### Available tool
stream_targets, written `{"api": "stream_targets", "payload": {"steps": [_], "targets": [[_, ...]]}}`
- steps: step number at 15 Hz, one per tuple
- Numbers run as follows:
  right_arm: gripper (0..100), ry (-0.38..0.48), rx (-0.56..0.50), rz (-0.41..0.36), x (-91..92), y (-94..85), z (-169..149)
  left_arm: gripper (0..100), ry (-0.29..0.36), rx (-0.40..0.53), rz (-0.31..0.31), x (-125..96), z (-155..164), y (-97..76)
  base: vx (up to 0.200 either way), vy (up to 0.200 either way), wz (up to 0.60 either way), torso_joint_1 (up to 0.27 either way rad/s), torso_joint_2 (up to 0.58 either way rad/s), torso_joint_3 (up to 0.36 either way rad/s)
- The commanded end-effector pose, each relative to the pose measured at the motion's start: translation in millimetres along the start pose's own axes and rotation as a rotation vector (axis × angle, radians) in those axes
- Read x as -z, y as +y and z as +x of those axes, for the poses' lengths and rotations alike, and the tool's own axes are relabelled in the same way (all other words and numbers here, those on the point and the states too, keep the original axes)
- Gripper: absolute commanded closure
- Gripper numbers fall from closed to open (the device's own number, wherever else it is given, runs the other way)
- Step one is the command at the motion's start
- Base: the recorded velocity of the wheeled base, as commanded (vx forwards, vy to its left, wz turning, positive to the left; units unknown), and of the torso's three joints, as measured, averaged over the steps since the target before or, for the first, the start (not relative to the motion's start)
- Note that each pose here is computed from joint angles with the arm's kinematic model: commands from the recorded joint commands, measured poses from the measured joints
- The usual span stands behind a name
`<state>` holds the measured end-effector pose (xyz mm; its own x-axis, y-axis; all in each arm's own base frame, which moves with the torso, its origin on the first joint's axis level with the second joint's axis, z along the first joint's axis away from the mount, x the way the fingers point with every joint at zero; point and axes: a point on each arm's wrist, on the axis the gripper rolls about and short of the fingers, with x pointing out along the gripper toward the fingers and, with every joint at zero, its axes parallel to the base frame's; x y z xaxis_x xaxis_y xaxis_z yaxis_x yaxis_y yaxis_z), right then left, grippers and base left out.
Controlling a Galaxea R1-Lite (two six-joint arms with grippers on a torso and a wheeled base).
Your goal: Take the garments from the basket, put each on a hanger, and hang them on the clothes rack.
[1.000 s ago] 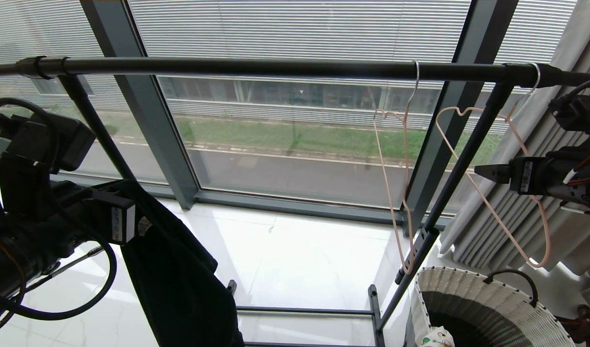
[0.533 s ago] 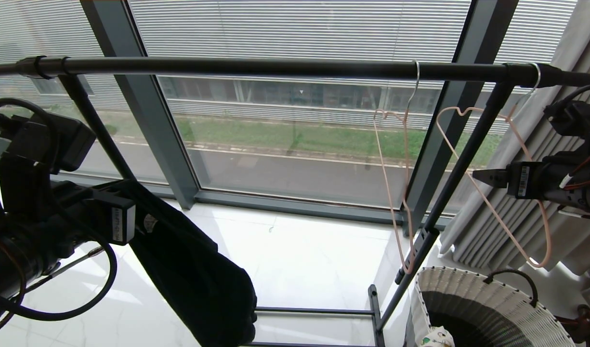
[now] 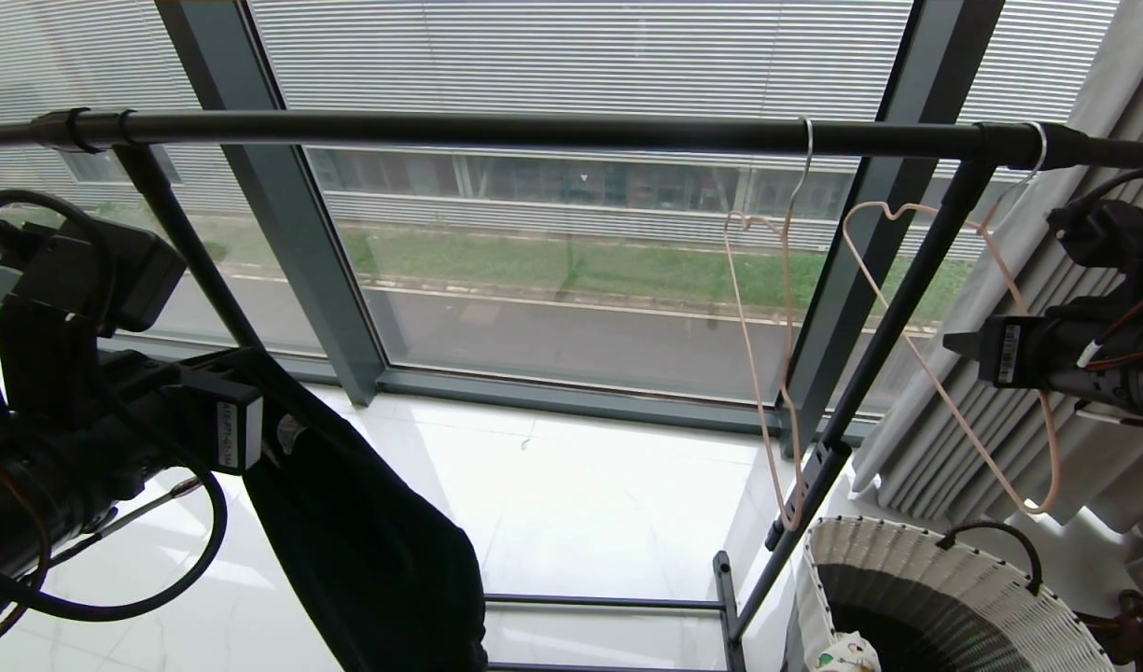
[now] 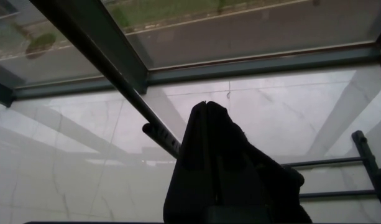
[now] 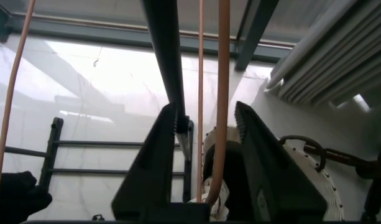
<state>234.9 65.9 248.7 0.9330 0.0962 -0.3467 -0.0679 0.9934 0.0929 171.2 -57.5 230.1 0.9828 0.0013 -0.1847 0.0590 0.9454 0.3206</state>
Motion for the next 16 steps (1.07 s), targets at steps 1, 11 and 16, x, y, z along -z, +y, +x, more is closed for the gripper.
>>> {"api": "stream_targets", "payload": {"steps": [1, 11, 16], "targets": [[100, 0.002, 0.000, -0.001, 0.4, 0.2, 1, 100, 0.001, -0.001, 0.000, 0, 0, -0.1, 0.000, 0.000, 0.00, 0.000, 0.00, 0.000], [100, -0.066, -0.011, 0.027, -7.4, 0.6, -4, 100, 0.004, -0.001, -0.002, 1, 0, -0.1, 0.000, 0.000, 0.00, 0.000, 0.00, 0.000], [100, -0.156, -0.024, 0.036, -15.9, -3.4, -35, 100, 0.000, -0.002, -0.002, 0, 0, 0.4, 0.000, 0.000, 0.00, 0.000, 0.00, 0.000]]}}
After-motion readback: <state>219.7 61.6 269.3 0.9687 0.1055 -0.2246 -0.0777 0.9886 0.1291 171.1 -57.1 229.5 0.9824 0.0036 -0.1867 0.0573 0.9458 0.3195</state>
